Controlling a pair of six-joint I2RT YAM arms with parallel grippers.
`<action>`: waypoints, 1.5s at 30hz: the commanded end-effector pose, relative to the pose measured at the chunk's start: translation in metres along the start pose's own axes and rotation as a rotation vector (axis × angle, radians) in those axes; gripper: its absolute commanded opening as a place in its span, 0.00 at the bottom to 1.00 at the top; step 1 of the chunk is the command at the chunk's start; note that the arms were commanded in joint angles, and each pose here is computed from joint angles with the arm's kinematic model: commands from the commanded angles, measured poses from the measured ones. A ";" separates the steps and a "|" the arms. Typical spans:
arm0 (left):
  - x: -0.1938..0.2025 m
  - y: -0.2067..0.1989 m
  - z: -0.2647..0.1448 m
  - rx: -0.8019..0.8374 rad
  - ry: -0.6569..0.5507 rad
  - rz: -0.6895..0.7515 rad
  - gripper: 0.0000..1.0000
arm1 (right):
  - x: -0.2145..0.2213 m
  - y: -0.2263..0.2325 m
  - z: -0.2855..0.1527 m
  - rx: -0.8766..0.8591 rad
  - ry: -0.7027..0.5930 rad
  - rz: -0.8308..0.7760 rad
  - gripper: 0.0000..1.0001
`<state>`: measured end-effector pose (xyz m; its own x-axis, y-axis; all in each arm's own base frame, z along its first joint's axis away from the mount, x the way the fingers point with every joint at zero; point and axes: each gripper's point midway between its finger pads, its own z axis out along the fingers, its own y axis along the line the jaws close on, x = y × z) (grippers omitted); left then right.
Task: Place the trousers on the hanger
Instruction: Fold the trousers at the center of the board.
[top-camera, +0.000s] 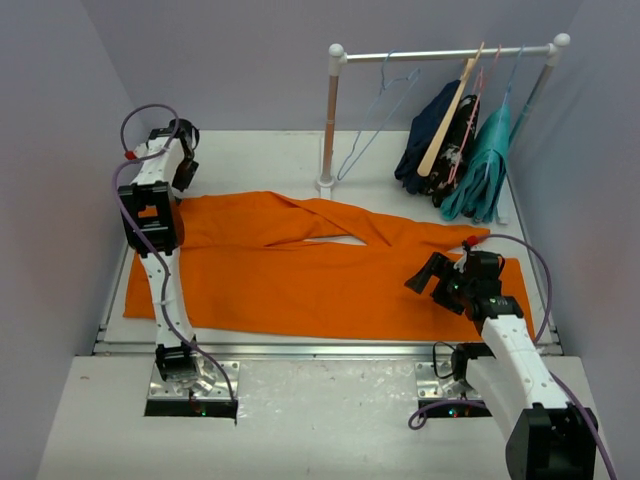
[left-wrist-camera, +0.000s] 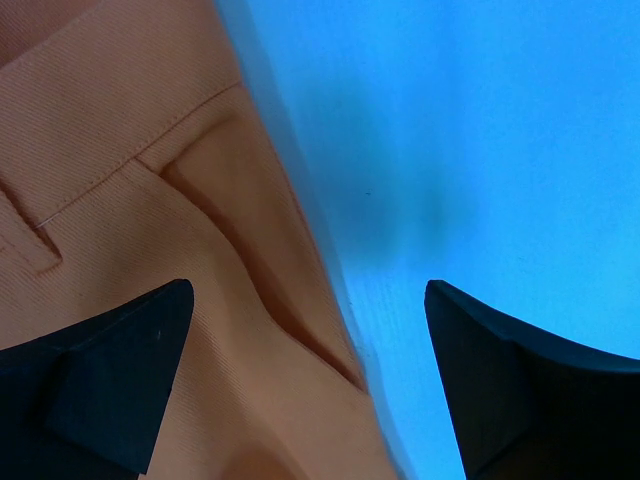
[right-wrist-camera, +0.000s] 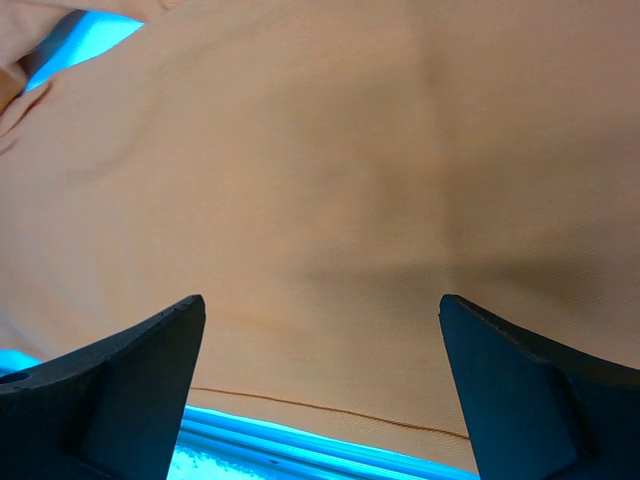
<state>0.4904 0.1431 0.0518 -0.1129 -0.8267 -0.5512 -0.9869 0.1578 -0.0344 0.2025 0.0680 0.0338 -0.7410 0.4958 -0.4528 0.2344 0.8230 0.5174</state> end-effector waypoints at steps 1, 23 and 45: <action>-0.001 0.016 0.009 -0.083 0.011 0.000 0.97 | -0.013 0.017 -0.003 -0.082 -0.050 -0.058 0.99; -0.052 -0.044 -0.005 0.251 -0.012 0.159 0.00 | -0.020 0.019 -0.008 -0.085 -0.094 -0.076 0.99; -0.025 0.112 -0.197 0.588 -0.288 -0.013 0.00 | -0.050 0.057 -0.006 -0.204 -0.086 -0.100 0.99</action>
<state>0.3734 0.0717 0.2232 -0.1030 -0.6539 -0.7495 -0.7772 0.5232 -0.3496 0.2281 0.0825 0.0626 -0.7329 0.4644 -0.4972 0.1159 0.8053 0.5814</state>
